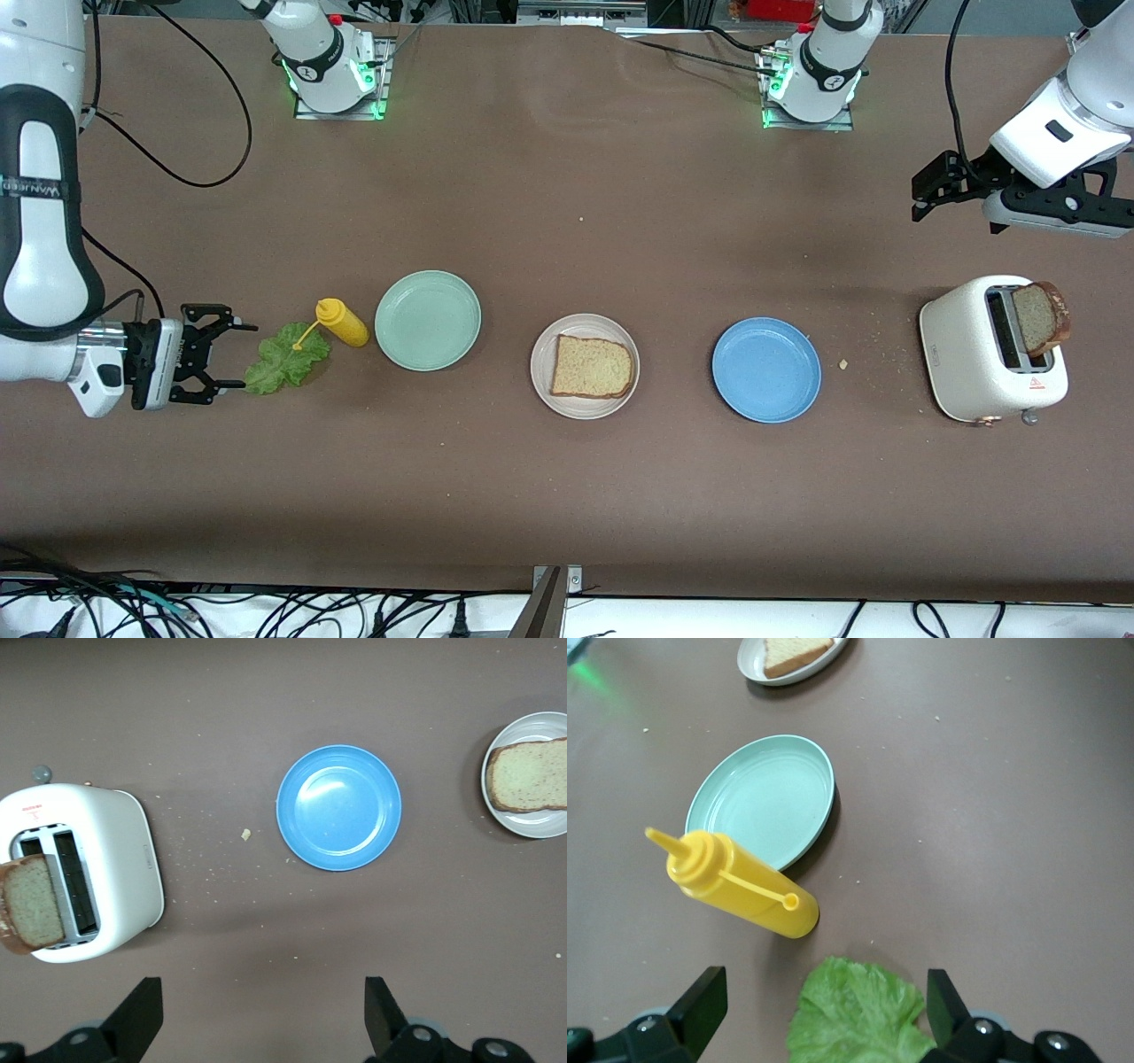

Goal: Make sandwich in beige plate with both arms
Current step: 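Move the right gripper toward the yellow mustard bottle, then close the right gripper around the yellow mustard bottle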

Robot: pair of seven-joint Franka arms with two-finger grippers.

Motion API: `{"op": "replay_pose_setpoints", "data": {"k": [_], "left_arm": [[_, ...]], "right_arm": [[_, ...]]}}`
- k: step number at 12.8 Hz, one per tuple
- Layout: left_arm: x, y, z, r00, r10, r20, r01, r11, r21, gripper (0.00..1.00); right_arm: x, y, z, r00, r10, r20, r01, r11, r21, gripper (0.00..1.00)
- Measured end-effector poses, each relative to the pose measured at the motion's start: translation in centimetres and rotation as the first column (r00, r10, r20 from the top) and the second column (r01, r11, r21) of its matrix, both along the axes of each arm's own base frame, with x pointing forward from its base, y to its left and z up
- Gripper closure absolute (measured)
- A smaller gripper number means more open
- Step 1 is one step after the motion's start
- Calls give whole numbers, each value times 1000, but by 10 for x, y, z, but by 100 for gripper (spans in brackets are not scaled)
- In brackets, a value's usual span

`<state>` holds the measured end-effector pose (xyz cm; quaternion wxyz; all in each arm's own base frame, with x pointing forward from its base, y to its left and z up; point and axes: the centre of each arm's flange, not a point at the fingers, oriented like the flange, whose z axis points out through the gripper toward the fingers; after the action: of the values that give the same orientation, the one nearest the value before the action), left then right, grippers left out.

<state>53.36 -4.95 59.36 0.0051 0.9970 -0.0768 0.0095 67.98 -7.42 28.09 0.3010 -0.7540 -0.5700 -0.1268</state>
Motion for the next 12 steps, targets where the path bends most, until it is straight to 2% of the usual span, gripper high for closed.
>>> {"op": "replay_pose_setpoints", "data": {"k": [4, 8, 10, 12], "left_arm": [[1, 18, 0, 999, 34, -1, -34, 999, -2, 0], [0, 18, -2, 999, 34, -18, -34, 999, -1, 0], [-1, 18, -2, 999, 34, -19, -34, 999, -1, 0], [-1, 18, -2, 999, 34, -19, -34, 999, -1, 0]], "right_arm": [[-11, 2, -60, 993, 72, 90, -87, 980, 179, 0], [-29, 9, -112, 980, 95, 175, -153, 923, 354, 0], [-37, 11, -132, 978, 108, 177, -172, 901, 399, 0], [-42, 10, -142, 980, 113, 164, -173, 896, 410, 0]]}}
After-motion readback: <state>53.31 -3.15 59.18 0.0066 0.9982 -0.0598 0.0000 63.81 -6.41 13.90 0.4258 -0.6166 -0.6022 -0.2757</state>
